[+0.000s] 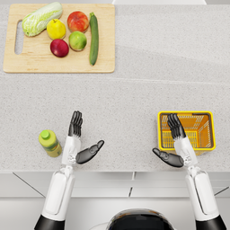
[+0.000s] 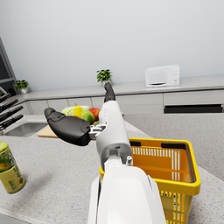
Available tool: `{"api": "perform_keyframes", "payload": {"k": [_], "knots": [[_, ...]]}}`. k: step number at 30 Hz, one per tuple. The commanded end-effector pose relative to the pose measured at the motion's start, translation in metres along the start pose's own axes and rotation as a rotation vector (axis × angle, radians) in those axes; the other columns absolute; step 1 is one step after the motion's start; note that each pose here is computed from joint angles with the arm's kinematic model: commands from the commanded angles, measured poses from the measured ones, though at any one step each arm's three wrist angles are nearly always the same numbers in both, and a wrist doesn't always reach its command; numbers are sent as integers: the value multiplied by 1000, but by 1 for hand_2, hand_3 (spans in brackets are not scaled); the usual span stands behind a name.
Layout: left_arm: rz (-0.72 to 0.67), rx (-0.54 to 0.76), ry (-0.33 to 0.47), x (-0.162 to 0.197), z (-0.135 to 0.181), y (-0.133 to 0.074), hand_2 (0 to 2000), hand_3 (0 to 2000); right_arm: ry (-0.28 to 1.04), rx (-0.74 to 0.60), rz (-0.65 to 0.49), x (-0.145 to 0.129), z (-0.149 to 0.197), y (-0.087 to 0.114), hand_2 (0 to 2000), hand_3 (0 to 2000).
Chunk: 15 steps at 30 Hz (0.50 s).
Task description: Pick up the green tea and place it into the yellow basket
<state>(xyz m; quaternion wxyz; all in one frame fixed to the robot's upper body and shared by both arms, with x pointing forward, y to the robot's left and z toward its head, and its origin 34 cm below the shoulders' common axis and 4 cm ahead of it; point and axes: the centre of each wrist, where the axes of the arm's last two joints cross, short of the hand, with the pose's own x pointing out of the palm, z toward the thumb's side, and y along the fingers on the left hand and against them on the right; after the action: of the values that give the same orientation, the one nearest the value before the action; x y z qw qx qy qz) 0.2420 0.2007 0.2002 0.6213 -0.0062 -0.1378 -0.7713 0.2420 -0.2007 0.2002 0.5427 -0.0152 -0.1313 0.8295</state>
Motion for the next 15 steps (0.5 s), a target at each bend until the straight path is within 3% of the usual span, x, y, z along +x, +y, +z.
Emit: {"api": "perform_keyframes", "payload": {"k": [1, 11, 15], "knots": [[0, 0, 0, 0, 0, 0, 0, 0, 0, 0, 0, 0, 0, 0, 0, 0], [-17, -28, -2, 4, -7, 0, 0, 0, -8, 27, 17, 4, -7, -1, 0, 0], [-40, 133, -3, -6, 13, 2, 0, 0, -21, -172, -60, 7, 20, -12, 0, 0]]}}
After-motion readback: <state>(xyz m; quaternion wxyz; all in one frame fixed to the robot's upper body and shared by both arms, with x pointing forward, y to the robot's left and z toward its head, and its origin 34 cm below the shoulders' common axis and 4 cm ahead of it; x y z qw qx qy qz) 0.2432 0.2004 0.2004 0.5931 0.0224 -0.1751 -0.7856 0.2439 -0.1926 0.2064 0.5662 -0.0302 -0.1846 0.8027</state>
